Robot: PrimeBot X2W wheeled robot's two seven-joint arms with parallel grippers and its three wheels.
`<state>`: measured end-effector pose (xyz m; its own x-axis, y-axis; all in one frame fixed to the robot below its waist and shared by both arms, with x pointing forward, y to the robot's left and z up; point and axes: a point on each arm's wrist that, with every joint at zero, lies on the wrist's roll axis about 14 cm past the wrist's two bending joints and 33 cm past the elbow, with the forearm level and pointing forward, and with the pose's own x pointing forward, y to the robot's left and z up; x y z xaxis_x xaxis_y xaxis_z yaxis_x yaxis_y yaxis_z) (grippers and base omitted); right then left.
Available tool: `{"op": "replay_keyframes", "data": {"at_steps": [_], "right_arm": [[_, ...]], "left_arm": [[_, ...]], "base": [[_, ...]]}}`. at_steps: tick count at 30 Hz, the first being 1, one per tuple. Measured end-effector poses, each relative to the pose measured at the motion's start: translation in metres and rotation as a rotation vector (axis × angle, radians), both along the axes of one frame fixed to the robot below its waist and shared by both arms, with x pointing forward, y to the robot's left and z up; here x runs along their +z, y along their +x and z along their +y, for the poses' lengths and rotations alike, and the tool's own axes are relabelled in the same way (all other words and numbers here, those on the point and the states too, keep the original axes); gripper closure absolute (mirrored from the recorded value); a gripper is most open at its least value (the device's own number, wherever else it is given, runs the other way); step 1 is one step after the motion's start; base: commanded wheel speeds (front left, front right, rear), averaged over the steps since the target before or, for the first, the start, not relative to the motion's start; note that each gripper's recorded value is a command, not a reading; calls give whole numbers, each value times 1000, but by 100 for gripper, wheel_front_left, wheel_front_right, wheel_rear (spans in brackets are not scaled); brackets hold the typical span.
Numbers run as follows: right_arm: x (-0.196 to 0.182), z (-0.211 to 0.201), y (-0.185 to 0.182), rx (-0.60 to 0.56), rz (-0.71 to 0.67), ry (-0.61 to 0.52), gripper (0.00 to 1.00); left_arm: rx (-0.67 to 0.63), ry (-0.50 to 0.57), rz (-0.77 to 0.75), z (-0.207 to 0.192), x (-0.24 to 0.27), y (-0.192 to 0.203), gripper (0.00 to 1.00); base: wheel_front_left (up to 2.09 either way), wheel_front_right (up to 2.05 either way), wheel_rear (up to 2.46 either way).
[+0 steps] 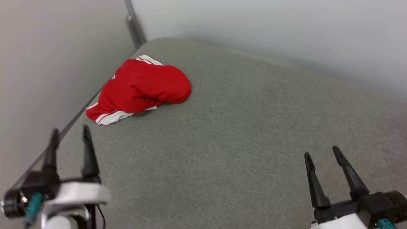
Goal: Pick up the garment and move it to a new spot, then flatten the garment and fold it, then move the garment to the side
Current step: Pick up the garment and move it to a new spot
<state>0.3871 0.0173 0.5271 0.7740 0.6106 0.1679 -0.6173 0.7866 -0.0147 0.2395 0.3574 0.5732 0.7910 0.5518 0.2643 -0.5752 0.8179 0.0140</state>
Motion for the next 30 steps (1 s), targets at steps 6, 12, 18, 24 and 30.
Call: {"op": "replay_keyframes", "data": {"at_steps": [6,12,18,24,30], "right_arm": [[-6,-6,24,-38,-19,-17,0],[-27,-18,50,-88,-8,-42,0],[-52,-32,74,-140,11,-69,0],[-68,-44,90,-174,16,-83,0],[-74,-56,100,-207,4,-87,0]], "left_arm": [[-30,115,-82,33,54,48,0],[-39,180,-83,65,80,105,0],[-44,188,-34,100,82,161,0],[-83,102,117,119,45,214,0],[-102,-108,408,132,-24,239,0]], "base": [[0,0,0],[0,0,0],[0,0,0],[0,0,0],[0,0,0]]}}
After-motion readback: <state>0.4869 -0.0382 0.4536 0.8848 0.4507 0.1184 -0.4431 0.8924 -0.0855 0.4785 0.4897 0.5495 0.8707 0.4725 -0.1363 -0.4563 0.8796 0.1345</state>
